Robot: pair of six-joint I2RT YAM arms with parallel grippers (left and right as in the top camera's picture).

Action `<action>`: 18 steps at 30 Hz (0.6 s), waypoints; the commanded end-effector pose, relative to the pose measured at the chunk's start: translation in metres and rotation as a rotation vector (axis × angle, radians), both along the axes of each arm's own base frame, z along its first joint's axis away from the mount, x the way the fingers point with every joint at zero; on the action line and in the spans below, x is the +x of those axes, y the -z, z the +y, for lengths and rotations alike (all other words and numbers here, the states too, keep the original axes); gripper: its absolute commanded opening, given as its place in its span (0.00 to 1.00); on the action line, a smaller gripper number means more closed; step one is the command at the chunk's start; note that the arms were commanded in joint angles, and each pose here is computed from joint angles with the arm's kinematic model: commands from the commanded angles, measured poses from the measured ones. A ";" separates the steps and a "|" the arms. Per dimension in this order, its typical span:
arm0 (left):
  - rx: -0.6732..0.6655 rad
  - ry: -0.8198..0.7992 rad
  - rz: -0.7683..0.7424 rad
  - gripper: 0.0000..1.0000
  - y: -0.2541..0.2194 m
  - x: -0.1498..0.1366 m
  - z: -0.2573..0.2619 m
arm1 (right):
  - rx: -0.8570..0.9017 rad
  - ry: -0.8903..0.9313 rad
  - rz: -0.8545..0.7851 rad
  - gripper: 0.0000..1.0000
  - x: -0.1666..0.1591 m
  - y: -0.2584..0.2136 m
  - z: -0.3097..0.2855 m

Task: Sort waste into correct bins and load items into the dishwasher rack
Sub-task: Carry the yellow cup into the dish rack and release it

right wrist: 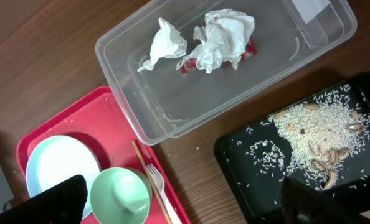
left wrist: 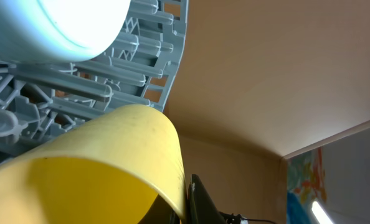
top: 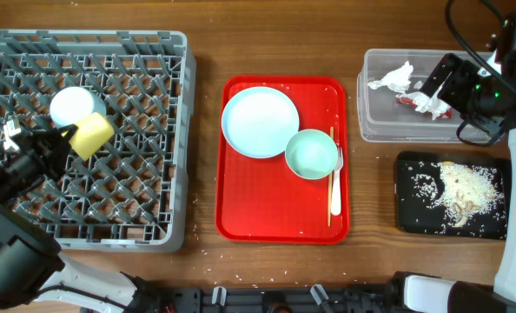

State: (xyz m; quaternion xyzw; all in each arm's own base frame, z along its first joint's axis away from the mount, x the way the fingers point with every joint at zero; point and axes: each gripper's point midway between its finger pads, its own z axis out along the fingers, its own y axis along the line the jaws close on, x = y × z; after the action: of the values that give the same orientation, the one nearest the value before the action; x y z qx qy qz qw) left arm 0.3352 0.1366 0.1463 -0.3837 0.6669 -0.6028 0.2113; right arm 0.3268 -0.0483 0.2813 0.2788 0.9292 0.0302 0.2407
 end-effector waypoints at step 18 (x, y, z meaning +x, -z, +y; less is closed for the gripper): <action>-0.026 -0.165 0.321 0.32 0.042 -0.055 0.045 | -0.017 -0.009 0.005 1.00 0.002 0.001 -0.003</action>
State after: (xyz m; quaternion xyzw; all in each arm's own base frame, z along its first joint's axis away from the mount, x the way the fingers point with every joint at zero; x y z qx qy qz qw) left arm 0.2842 0.1815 0.1103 -0.5104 0.6621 -0.5232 0.1656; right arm 0.3268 -0.0483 0.2813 0.2788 0.9292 0.0302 0.2407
